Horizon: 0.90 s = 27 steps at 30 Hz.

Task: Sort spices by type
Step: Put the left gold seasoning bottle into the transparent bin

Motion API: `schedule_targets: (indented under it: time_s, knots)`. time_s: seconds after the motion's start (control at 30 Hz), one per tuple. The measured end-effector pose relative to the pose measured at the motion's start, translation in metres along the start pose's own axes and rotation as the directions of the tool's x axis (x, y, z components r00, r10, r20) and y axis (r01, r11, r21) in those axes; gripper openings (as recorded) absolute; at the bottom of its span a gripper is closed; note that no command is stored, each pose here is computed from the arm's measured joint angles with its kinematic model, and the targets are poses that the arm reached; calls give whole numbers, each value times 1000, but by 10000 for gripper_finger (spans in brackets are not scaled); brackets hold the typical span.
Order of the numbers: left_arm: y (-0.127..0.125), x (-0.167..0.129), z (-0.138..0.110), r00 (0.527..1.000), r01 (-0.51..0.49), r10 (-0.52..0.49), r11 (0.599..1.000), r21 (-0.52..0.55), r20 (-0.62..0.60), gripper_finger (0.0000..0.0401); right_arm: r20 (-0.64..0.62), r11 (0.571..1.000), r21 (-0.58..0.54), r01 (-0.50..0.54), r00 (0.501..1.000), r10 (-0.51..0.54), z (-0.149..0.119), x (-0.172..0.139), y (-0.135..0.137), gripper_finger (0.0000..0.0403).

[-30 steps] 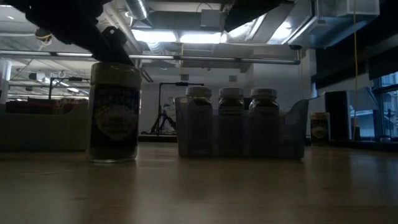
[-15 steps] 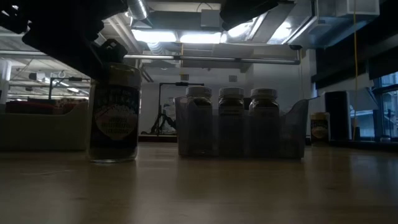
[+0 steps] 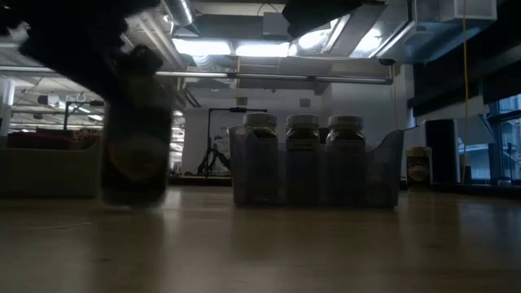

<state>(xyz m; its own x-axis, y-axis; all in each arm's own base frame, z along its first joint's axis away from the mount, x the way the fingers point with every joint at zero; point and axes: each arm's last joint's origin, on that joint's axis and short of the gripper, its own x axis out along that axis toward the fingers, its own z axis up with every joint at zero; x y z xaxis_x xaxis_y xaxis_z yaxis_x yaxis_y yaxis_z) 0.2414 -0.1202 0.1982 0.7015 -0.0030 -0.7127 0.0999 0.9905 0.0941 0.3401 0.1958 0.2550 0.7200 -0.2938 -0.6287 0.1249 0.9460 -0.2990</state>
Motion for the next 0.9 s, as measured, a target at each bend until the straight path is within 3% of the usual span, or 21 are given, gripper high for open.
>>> schedule_targets:
  time_s: [0.33, 0.53, 0.9]
  knots:
    - [-28, -61, 41, 995, 73, -70, 996, 44, -68, 255, 0, 1000, 0, 1, 1000, -1, 0, 0, 0, 379]
    - [-50, -98, 52, 977, 185, -177, 981, 64, -116, 255, 4, 1000, -1, 11, 1000, -11, 0, 0, 0, 379]
    - [-84, -133, 41, 944, 292, -296, 955, -48, -144, 255, 9, 1000, 0, 26, 1000, -26, 0, 0, -1, 379]
